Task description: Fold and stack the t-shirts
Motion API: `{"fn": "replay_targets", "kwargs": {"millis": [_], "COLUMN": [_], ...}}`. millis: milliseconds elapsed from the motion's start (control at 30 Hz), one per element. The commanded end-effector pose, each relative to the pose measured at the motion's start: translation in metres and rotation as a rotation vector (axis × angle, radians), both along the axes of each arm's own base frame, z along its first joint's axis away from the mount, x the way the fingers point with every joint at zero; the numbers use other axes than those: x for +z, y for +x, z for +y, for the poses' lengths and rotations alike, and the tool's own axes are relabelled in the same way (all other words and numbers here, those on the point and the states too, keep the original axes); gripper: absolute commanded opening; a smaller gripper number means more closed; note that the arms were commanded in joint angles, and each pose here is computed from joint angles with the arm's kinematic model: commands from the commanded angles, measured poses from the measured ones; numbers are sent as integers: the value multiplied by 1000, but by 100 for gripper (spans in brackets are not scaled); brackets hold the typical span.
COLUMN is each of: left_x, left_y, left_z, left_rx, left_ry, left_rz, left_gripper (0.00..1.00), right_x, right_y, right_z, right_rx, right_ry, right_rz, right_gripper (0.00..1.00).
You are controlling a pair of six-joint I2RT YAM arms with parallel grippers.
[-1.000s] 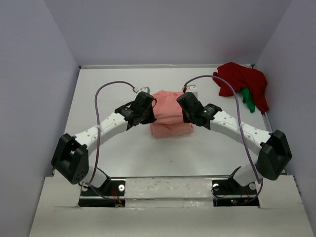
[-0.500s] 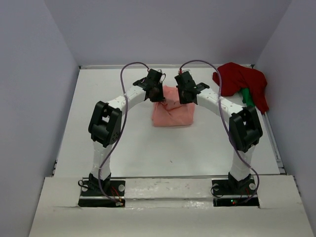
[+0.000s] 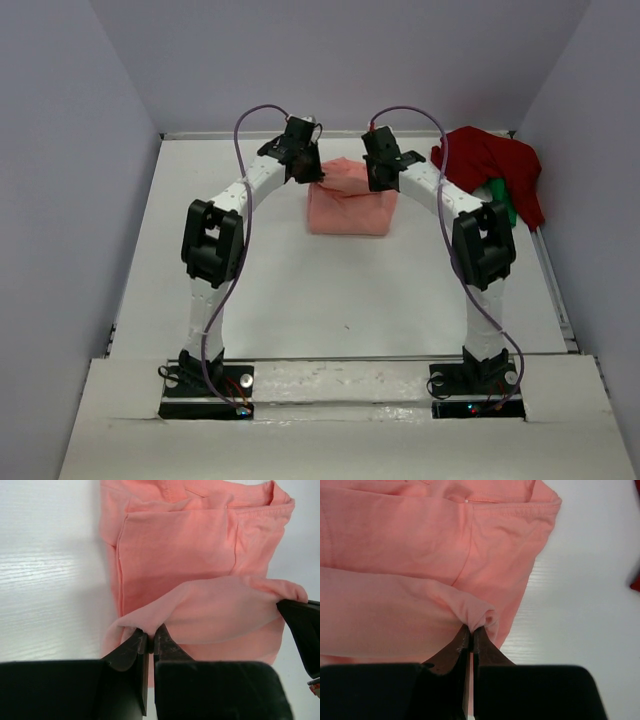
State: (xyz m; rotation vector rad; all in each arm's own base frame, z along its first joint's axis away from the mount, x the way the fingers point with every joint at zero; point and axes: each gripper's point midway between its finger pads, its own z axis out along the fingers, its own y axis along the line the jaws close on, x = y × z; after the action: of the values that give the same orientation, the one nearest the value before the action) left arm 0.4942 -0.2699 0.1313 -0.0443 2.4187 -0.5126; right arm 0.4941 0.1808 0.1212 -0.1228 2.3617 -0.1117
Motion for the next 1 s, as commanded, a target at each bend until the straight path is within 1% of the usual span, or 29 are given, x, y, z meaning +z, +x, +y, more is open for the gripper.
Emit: {"fn": "replay_targets", "kwargs": {"millis": [0, 67, 133, 167, 200, 233, 267, 333, 367, 433, 467, 500, 567, 600, 633, 667, 700, 733, 800, 833, 867, 900, 933, 967], "left_x": [27, 29, 32, 36, 38, 41, 31, 41, 34, 36, 20, 22, 8, 5, -2, -13, -14, -14, -19, -24, -27, -26, -24, -17], "left_y": [30, 38, 52, 61, 66, 72, 77, 89, 91, 102, 101, 107, 110, 113, 115, 114, 115, 119, 124, 126, 129, 133, 135, 137], "left_z": [5, 1, -5, -12, -14, -13, -16, -21, -25, -22, -29, -26, -25, -28, -26, -29, -29, -29, -29, -27, -24, -22, -21, -18], "left_rx": [-15, -36, -57, -89, -100, -104, -119, -147, -178, -186, -239, -249, -276, -301, -299, -327, -336, -338, -340, -336, -332, -323, -320, -319], "left_ry": [-6, -11, -14, -41, -52, -59, -57, -77, -96, -101, -131, -144, -152, -159, -150, -164, -176, -186, -171, -164, -151, -151, -156, -160], "left_rz": [-97, -112, -138, -155, -164, -173, -173, -233, -233, -262, -239, -253, -243, -269, -269, -254, -255, -271, -292, -295, -301, -316, -328, -348], "left_gripper": [0, 0, 0, 0, 0, 0, 0, 0, 0, 0, 0, 0, 0, 0, 0, 0, 0, 0, 1, 10, 19, 41, 51, 59], "right_x": [13, 15, 21, 30, 29, 18, 16, 16, 13, 12, 3, 0, -11, -23, -30, -32, -41, -59, -71, -73, -77, -75, -77, -78], "right_y": [26, 33, 47, 53, 58, 63, 62, 70, 74, 79, 80, 83, 87, 90, 93, 98, 102, 103, 103, 109, 110, 113, 115, 116], "right_z": [-12, -11, -24, -24, -31, -32, -32, -40, -44, -51, -46, -55, -63, -59, -65, -64, -71, -71, -75, -73, -67, -69, -78, -75], "right_rx": [-46, -50, -97, -95, -115, -107, -106, -125, -127, -142, -122, -140, -153, -133, -142, -128, -145, -147, -146, -143, -112, -117, -135, -118], "right_ry": [-26, -33, -58, -39, -38, -37, -40, -52, -52, -54, -41, -45, -57, -56, -60, -39, -41, -49, -50, -48, -30, -42, -56, -49], "right_rz": [-59, -64, -75, -84, -84, -64, -45, -53, -52, -55, -37, -33, -21, -4, 6, 12, 19, 43, 78, 70, 78, 65, 65, 65], "right_gripper": [0, 0, 0, 0, 0, 0, 0, 0, 0, 0, 0, 0, 0, 0, 0, 0, 0, 2, 4, 6, 12, 14, 17, 24]}}
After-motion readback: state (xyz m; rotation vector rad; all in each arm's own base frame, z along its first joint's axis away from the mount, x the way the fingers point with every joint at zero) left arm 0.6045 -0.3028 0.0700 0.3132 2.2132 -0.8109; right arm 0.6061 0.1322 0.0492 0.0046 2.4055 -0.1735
